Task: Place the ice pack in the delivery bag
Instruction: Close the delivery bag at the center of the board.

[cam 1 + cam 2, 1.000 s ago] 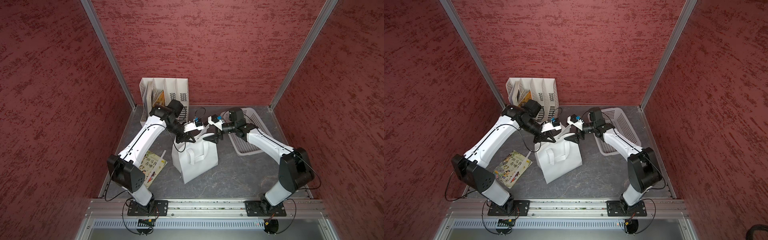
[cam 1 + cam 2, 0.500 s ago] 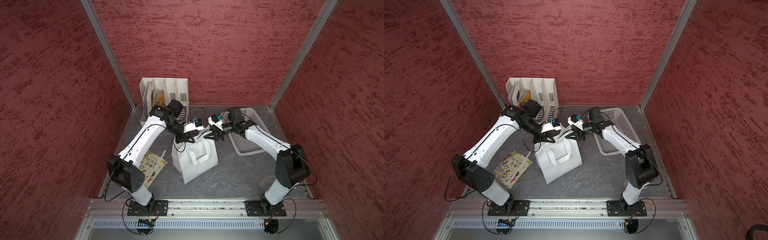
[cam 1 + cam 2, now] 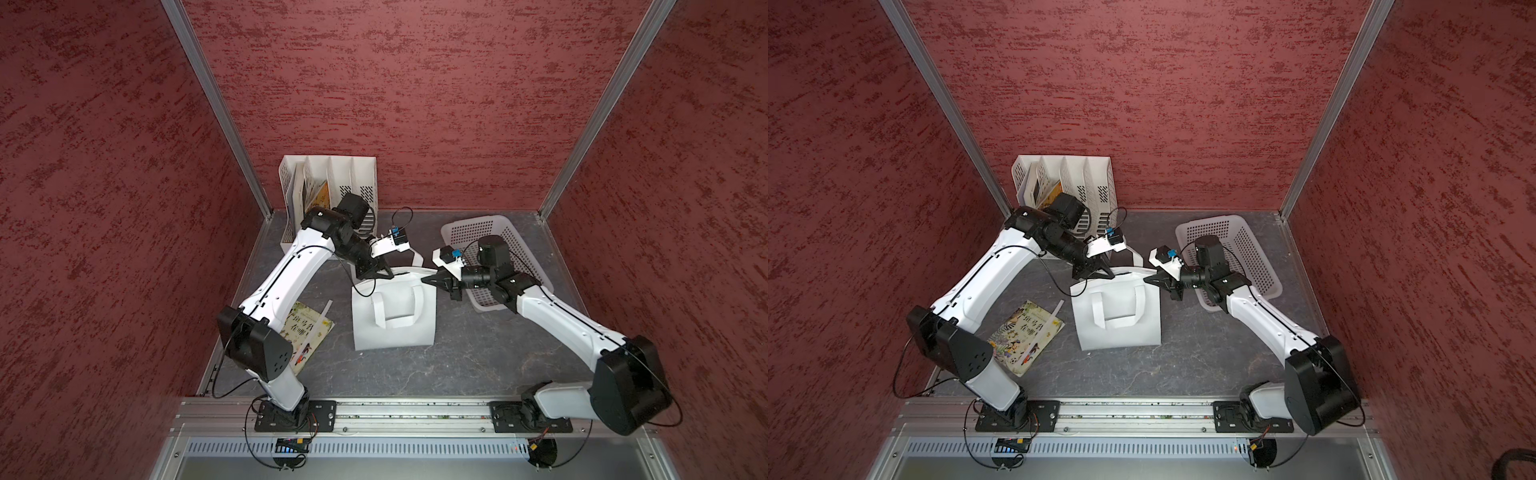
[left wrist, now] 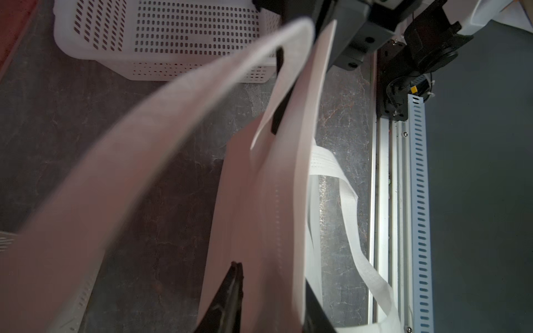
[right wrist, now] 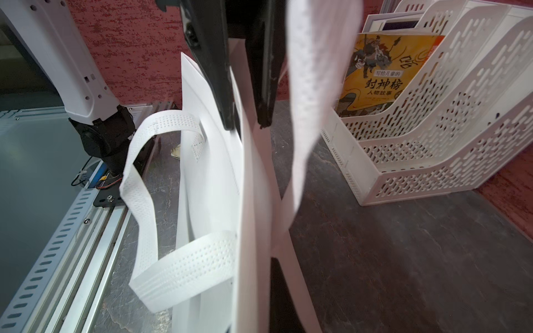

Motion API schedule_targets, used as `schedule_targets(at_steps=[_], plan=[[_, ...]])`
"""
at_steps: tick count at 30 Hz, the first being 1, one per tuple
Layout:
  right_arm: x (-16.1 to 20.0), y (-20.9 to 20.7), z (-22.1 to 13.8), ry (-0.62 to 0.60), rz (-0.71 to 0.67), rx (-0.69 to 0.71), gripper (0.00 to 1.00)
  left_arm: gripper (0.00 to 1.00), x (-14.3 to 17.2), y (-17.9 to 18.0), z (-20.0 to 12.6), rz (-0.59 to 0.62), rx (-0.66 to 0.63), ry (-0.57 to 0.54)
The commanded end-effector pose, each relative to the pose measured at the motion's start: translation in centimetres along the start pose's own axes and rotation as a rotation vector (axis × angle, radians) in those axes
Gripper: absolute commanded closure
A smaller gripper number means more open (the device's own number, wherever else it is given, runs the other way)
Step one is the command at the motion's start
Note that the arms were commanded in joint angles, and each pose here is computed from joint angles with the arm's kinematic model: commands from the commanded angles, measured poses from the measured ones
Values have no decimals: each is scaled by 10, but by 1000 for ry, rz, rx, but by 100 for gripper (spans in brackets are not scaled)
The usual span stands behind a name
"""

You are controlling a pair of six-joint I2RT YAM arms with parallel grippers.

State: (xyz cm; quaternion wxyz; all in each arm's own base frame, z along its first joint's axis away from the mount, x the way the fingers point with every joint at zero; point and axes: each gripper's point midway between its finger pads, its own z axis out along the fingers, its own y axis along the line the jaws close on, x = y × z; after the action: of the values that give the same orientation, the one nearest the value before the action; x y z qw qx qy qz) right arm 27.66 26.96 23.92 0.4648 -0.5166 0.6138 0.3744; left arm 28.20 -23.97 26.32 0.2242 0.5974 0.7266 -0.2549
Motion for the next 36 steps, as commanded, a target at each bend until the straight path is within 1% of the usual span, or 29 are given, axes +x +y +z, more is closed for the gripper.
schedule_targets(at_steps=[1, 4, 8, 10, 13, 16, 18, 19, 22, 25, 26, 29, 30, 31, 34, 36], plan=[[-15, -8, -10, -49, -42, 123, 100, 59, -10, 1, 5, 27, -8, -17], [-9, 1, -12, -30, -49, 121, 100, 55, -13, -2, 13, 54, 4, -13], [-10, -1, -14, -31, -55, 155, 100, 54, -20, -11, 18, 77, 45, -13], [-10, -3, -15, -32, -58, 170, 100, 54, -19, -12, 20, 82, 46, 2], [-9, -4, -17, -32, -64, 188, 100, 61, -5, -4, 27, 86, -7, 75], [-6, -5, -18, -24, -70, 208, 100, 62, 1, 5, 24, 89, -77, 102], [-3, -6, -19, -19, -76, 218, 100, 72, -1, 8, 19, 103, -123, 88], [-3, -6, -19, -20, -82, 220, 100, 75, -3, 10, 17, 116, -154, 81], [-2, -5, -18, -23, -81, 217, 100, 75, -3, 14, 15, 141, -209, 75], [-1, -6, -17, -22, -78, 214, 100, 76, -1, 13, 19, 131, -197, 83], [-1, -6, -16, -20, -78, 212, 100, 79, -1, 13, 21, 123, -188, 84], [-1, -5, -15, -16, -77, 212, 100, 96, -3, 13, 24, 102, -174, 89], [0, -5, -15, -15, -75, 212, 100, 99, -3, 14, 24, 99, -175, 89], [0, -5, -15, -15, -75, 211, 97, 100, -4, 14, 25, 99, -175, 87], [-2, -3, -15, -22, -68, 206, 77, 100, -6, 12, 28, 119, -179, 81], [-6, -3, -15, -38, -57, 204, 68, 100, -7, 11, 31, 139, -188, 81]])
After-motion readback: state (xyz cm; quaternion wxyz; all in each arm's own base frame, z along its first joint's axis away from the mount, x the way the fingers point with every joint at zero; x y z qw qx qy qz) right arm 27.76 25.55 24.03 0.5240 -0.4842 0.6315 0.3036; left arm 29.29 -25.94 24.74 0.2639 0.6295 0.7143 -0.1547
